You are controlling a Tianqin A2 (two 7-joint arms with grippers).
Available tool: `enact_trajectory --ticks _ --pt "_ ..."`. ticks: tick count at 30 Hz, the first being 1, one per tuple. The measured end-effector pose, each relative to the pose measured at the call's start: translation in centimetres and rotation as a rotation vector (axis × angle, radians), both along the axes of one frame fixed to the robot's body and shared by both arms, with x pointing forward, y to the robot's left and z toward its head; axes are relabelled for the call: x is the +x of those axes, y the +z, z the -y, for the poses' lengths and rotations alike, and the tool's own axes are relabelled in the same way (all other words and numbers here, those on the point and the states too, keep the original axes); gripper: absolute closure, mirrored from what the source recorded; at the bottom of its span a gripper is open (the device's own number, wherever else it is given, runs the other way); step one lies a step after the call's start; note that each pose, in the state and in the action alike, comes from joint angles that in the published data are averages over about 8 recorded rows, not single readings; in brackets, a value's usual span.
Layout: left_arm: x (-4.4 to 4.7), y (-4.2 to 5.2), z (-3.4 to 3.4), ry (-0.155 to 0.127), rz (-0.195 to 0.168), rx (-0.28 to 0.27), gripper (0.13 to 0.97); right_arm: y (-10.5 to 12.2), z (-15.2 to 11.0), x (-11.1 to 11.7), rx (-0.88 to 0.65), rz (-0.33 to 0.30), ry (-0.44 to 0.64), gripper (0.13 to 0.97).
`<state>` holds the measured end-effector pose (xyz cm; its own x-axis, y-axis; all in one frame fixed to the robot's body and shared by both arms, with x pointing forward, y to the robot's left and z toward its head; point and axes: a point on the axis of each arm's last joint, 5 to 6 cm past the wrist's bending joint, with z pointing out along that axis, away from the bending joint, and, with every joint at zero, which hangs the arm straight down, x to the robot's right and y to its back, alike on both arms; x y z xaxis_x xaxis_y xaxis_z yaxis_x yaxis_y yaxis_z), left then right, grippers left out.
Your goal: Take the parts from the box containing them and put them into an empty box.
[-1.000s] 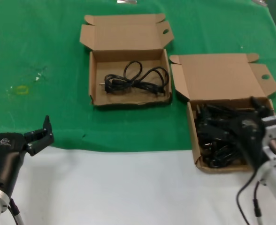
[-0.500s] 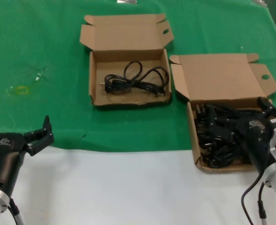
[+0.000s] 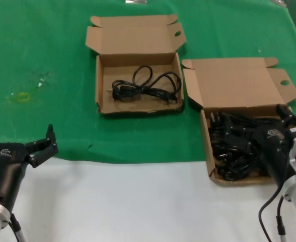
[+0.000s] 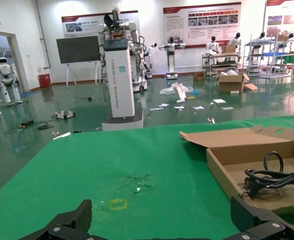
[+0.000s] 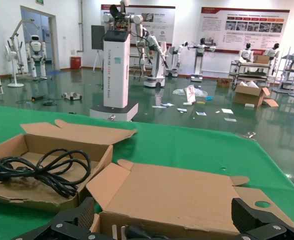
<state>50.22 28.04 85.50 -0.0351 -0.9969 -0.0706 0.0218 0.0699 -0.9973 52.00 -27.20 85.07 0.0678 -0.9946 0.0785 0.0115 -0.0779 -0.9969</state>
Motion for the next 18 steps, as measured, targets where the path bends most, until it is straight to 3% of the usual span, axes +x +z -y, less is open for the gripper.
enact_trajectory --ticks 18 --pt "0.0 0.0 0.0 0.0 0.0 0.0 0.132 0.0 0.0 0.0 0.0 0.0 0.0 0.13"
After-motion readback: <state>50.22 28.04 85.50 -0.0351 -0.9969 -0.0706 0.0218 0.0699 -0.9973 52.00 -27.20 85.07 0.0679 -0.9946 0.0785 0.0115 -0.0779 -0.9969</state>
